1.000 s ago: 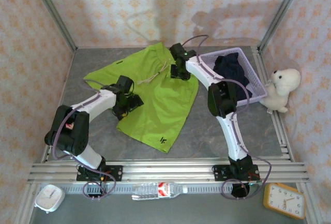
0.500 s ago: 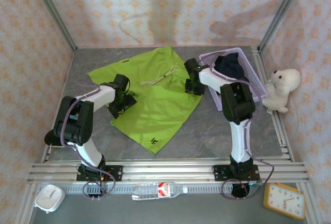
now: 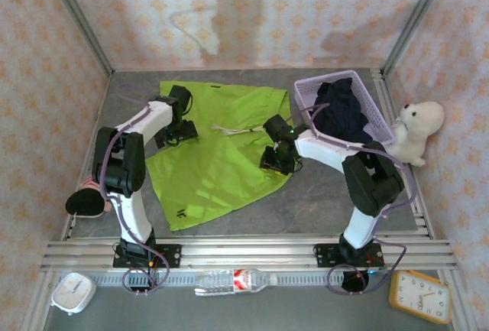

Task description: Fold and stack the mixed laundry pile

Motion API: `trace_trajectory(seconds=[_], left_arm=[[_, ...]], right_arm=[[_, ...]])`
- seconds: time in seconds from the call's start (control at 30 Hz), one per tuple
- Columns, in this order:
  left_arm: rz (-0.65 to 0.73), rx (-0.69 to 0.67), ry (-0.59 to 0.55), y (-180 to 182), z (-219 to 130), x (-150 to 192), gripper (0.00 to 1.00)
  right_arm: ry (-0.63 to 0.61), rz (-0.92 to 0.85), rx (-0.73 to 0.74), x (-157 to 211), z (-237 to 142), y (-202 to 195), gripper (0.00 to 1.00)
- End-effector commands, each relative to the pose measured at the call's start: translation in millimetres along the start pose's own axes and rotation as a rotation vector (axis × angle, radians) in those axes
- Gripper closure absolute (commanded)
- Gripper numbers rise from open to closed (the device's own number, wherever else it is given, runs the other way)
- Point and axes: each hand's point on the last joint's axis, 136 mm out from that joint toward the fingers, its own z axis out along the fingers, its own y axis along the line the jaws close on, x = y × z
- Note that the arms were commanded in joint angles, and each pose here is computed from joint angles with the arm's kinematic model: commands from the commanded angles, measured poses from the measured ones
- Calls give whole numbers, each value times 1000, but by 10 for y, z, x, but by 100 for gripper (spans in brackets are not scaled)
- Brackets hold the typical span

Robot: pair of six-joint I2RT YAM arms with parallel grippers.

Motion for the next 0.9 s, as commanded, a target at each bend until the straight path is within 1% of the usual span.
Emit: trace_trajectory(seconds=[0.0, 0.1, 0.17, 0.27, 0.33, 0.4, 0.53, 0.6, 0.67, 0.7, 0.8, 0.87], left_arm=[[70, -32, -8, 155, -291, -6, 9], [36, 64, -10, 70, -416, 81, 9], [7, 123, 2, 15, -455, 165, 9], [-48, 203, 35, -76, -442, 290, 11], [-80, 230, 52, -113, -411, 364, 11], [-100, 242, 63, -144, -351, 437, 12], [-124, 215, 103, -131, -110, 605, 13], [-135, 197, 127, -114, 17, 690, 14], [-141, 183, 152, -105, 112, 762, 14], [-140, 179, 159, -112, 147, 782, 14], [-128, 159, 170, -114, 214, 826, 14], [-125, 143, 171, -106, 253, 833, 14]], right_arm=[[-136, -47, -63, -445, -499, 262, 54], [-191, -50, -56, -865, -584, 289, 54], [-216, -38, -62, -1158, -566, 270, 54], [-229, -50, -50, -1489, -498, 242, 55], [-223, -68, -32, -1621, -432, 229, 55], [-195, -79, -20, -1659, -331, 205, 55], [-128, -94, 10, -1567, -23, 74, 56], [-109, -93, 42, -1523, 75, -21, 56], [-98, -91, 39, -1496, 120, -57, 58], [-97, -88, 37, -1484, 126, -58, 60], [-119, -78, 28, -1494, 54, -58, 84], [-159, -63, 39, -1520, -75, -87, 98]])
